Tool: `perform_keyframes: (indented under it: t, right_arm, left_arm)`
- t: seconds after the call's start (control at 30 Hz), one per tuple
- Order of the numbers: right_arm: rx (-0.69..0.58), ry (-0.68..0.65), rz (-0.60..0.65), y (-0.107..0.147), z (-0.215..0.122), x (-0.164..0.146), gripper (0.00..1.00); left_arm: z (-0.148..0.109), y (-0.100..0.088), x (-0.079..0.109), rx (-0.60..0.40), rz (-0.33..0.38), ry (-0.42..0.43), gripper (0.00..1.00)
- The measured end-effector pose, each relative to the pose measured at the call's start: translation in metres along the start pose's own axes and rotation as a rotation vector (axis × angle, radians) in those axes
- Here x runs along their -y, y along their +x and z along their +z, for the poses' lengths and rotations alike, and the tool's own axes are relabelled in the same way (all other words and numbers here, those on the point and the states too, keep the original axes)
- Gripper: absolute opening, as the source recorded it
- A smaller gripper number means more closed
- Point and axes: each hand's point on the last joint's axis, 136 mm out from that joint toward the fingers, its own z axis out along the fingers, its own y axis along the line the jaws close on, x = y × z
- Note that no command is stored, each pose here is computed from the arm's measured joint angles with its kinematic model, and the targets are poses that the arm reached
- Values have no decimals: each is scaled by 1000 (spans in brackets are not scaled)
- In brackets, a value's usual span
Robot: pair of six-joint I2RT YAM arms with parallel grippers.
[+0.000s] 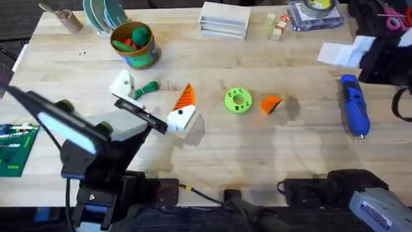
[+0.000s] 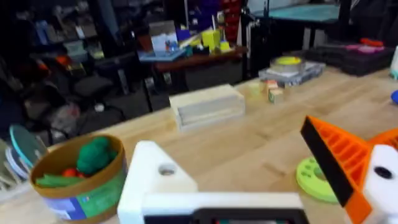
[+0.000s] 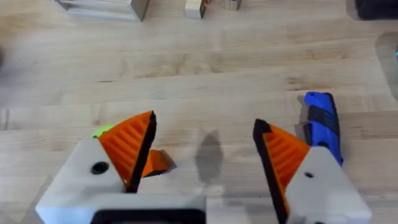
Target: Pick up the gripper from the table and insert it into the empty holder that is missing its gripper. Then pick up a screw, insert it into the mounting hole, and use the screwdriver to tighten it. Finally, clean up the table by picking up the vegetable and placing it into the bucket.
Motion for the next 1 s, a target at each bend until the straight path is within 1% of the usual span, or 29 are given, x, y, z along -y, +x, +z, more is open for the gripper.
perform_keyframes:
  t: [0.13, 0.17, 1.0]
  right_arm:
    - [0, 0, 0, 0, 0, 0, 992]
    - [0, 0, 0, 0, 0, 0, 992]
    - [0, 0, 0, 0, 0, 0, 991]
  left_arm:
    - [-1, 23, 5, -92, -45, 21, 994]
    - [-2, 28, 8, -111, -56, 40, 993]
    - [-2, 28, 10, -110, -56, 49, 993]
